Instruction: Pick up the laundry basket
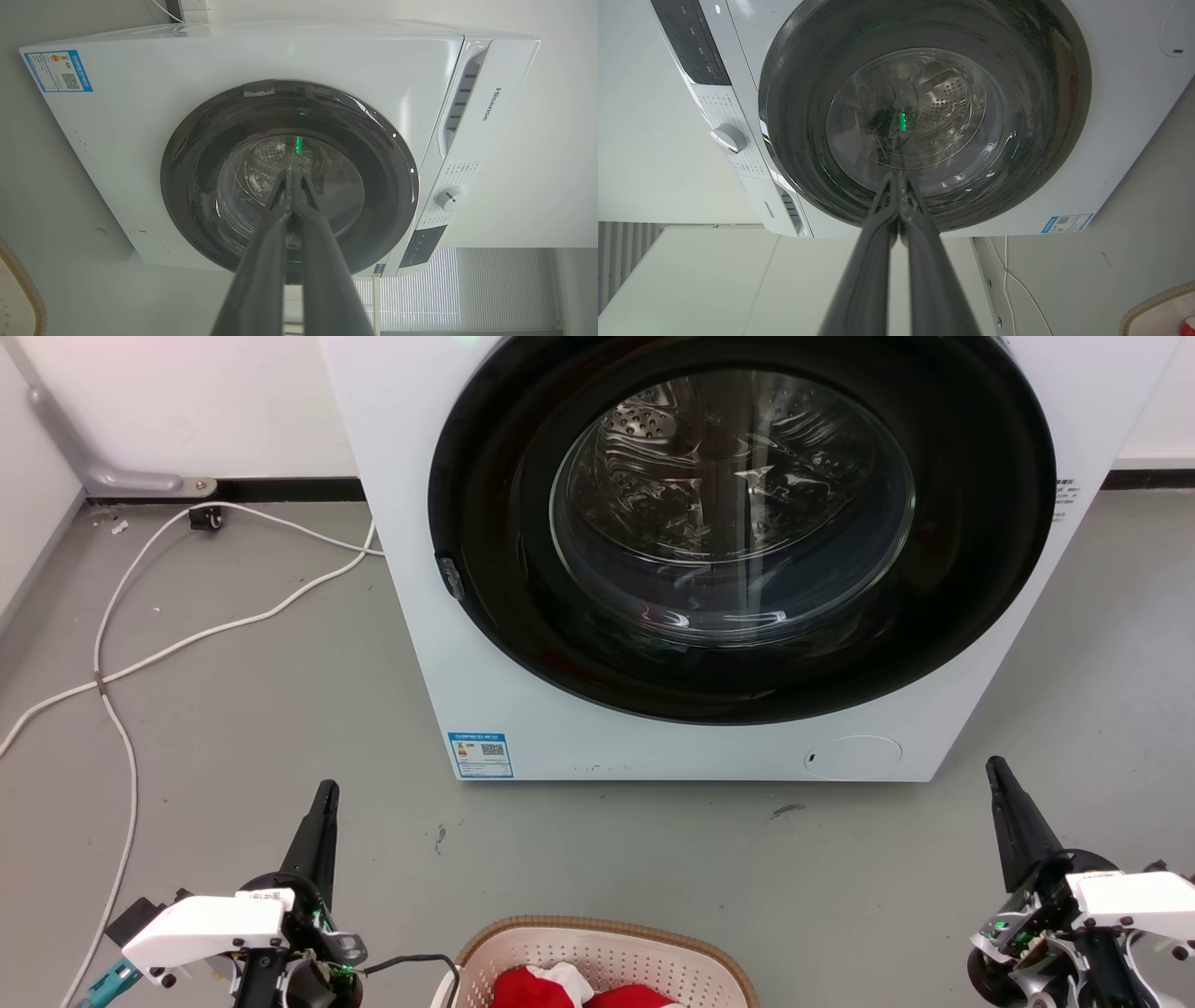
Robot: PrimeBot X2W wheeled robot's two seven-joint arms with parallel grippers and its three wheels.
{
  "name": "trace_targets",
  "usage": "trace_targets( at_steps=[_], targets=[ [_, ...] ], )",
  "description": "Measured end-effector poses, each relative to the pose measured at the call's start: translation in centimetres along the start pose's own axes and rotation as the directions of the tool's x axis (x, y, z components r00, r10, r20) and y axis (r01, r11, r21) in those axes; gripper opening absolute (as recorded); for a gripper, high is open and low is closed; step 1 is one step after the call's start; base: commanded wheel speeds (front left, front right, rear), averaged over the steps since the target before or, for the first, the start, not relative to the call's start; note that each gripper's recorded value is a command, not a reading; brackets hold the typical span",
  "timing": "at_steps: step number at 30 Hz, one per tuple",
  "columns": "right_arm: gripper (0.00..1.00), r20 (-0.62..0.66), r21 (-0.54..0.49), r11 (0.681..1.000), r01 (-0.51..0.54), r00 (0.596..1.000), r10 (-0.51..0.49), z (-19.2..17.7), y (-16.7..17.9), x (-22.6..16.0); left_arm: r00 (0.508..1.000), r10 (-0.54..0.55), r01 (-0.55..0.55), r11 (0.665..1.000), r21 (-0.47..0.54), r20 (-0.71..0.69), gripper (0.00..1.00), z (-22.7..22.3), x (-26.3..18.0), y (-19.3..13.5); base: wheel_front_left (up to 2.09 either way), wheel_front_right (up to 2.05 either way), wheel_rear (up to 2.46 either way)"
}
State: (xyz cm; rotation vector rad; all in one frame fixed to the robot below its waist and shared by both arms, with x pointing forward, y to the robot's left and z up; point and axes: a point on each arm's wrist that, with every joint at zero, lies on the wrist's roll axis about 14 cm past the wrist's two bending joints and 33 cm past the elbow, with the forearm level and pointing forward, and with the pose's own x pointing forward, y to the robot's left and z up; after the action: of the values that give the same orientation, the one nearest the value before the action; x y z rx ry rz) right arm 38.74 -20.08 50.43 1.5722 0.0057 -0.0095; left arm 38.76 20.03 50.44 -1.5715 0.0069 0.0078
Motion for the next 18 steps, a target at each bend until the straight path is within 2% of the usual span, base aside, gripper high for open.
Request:
trace_targets(
  at_steps=[18],
  targets=[
    [0.0,-0.001,-0.002,1.0,0.0,1.0,0.0,0.02,0.0,0.0,1.0,0.0,0.0,1.0,0.001,0.001,0.0,0.0,0.0,0.01,0.0,0.0,0.0]
  ],
)
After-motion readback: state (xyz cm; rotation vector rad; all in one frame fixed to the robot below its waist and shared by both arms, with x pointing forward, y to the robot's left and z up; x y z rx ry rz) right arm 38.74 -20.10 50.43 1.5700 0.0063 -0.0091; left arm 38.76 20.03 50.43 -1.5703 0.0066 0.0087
